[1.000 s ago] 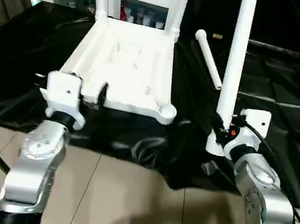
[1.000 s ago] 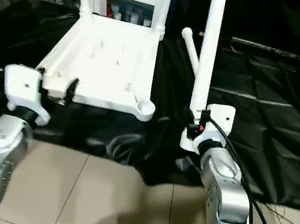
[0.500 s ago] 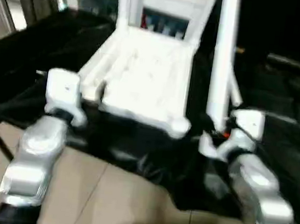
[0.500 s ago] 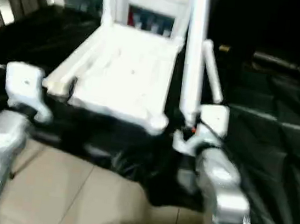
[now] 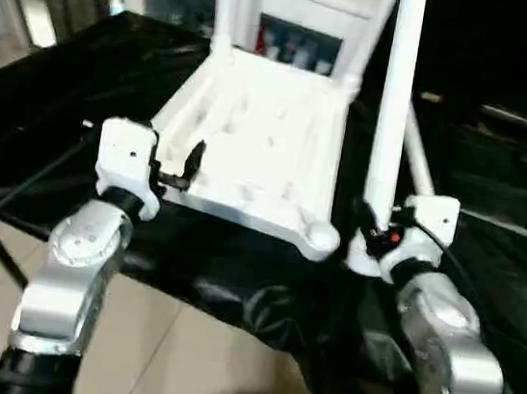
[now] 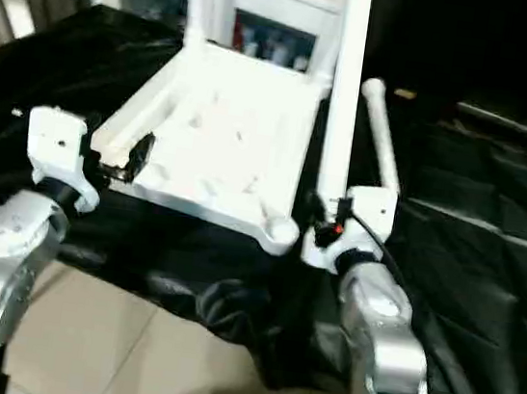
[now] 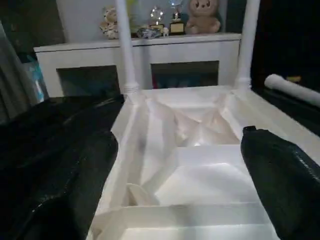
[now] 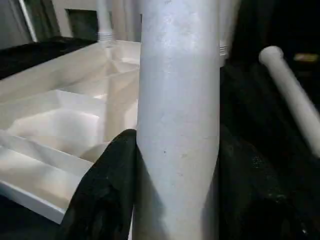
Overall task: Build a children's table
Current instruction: Move to table
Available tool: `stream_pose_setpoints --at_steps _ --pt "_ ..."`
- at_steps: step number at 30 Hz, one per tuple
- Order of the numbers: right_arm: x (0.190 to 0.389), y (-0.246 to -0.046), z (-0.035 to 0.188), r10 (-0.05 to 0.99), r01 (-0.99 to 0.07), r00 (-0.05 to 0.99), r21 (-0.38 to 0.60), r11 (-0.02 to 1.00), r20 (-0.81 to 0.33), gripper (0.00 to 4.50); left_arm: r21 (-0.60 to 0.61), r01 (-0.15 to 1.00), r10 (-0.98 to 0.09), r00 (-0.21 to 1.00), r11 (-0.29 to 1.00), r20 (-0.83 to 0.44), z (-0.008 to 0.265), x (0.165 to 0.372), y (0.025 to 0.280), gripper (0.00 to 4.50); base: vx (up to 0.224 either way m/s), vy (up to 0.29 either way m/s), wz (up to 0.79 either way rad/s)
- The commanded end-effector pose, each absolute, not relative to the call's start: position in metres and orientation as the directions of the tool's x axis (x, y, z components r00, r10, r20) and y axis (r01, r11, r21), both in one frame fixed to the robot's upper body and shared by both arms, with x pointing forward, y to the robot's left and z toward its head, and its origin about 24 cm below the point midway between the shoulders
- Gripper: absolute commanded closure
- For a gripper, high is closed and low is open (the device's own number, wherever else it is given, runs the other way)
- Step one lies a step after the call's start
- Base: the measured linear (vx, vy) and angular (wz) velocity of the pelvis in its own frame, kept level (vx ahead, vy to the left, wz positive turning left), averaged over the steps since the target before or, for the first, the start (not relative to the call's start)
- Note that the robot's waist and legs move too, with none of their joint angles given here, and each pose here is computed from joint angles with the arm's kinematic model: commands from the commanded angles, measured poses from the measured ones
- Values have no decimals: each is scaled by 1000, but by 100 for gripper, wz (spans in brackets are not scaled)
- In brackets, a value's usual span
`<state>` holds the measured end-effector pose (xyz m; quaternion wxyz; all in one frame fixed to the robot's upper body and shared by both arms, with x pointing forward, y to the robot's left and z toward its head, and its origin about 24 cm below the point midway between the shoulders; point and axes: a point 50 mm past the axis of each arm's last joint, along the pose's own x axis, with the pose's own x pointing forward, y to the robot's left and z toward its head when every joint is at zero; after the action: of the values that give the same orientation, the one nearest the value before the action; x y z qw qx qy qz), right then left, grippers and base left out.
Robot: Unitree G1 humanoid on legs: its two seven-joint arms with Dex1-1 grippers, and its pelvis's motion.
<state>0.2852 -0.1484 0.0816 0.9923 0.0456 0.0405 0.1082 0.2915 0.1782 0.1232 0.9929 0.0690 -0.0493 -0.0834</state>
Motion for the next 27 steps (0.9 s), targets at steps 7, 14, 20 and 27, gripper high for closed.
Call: stream_pose_setpoints --at_steps 7,14,20,27 --pt "271 -164 84 125 -120 991 102 987 -45 262 133 249 -259 964 959 66 121 295 164 0 30 -10 7" --pt "273 -164 85 123 -119 991 92 989 -46 262 129 250 -259 964 960 60 120 293 166 0 39 -39 -28" --pt "275 -165 85 119 -114 992 91 989 -48 262 114 226 -234 970 967 61 120 292 170 0 92 3 -1" --pt "276 -164 86 125 -120 991 87 989 -46 262 93 212 -218 974 973 54 116 289 171 0 46 -69 2"
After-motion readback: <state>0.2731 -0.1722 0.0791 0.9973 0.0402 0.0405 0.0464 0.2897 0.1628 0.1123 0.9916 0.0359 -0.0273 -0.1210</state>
